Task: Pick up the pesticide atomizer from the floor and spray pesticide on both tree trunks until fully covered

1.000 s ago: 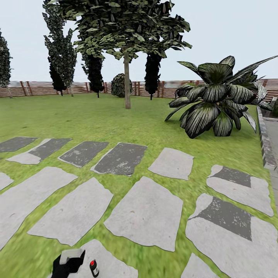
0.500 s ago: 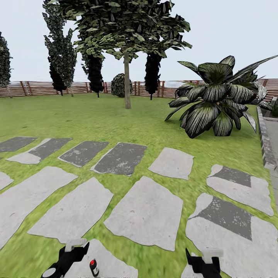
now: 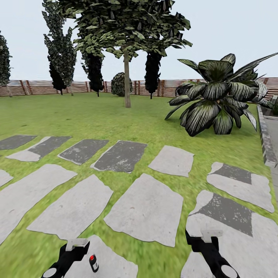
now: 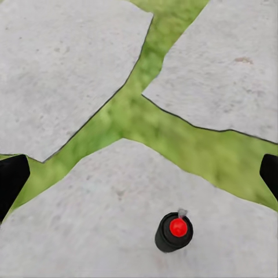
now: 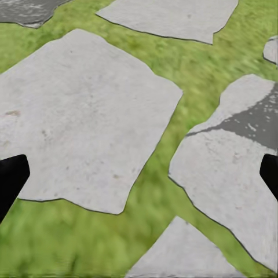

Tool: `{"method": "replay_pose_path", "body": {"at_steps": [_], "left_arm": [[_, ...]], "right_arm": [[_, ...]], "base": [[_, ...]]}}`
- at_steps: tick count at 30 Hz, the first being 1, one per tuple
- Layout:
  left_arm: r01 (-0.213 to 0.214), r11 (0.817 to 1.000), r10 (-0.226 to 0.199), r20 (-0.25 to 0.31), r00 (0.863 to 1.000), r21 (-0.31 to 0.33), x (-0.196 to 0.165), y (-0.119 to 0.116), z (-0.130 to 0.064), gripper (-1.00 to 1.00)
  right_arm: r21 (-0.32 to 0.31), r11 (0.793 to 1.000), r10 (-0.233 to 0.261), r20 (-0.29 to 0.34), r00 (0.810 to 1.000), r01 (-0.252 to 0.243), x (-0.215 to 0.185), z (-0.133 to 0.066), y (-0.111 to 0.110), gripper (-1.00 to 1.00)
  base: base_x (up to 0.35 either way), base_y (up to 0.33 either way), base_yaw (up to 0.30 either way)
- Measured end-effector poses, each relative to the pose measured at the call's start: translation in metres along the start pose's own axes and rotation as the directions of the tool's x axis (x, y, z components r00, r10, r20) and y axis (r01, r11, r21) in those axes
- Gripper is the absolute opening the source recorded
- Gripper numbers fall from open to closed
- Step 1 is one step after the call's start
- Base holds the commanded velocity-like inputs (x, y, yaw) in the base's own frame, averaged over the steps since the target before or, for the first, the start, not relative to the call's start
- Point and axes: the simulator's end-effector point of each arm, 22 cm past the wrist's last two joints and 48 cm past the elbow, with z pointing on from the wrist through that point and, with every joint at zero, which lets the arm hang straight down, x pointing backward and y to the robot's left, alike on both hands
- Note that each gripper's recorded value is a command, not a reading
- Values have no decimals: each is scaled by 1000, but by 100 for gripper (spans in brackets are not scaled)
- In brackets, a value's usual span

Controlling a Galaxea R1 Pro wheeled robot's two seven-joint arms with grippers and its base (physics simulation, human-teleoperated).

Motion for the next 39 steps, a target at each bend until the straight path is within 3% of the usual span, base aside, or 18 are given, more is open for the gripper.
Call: {"method": "replay_pose_path", "body": {"at_steps": [9, 19, 25, 30, 39], "left_arm": [[-4, 1000, 4, 26, 1000, 0, 16, 0, 7, 100], [-4, 1000, 4, 17, 1000, -1, 37, 0, 15, 100], [-1, 1000, 1, 1, 1000, -8, 49, 4, 17, 100], [-22, 999, 22, 31, 999, -27, 50, 20, 16, 100], [-27, 999, 27, 3, 1000, -31, 68, 25, 18, 100]], "right_arm": [[-6, 1000, -1, -46, 999, 1, 43, 7, 2, 100], [-3, 1000, -1, -59, 998, 1, 65, 13, 3, 100], [-15, 1000, -5, -86, 996, 4, 78, 16, 8, 100], [-17, 1000, -7, -112, 994, 5, 90, 18, 9, 100], [-10, 1000, -6, -149, 989, 4, 108, 22, 7, 100]], "base": [[0, 0, -5], [0, 0, -243], [0, 0, -63], [0, 0, -2], [0, 0, 0]]}}
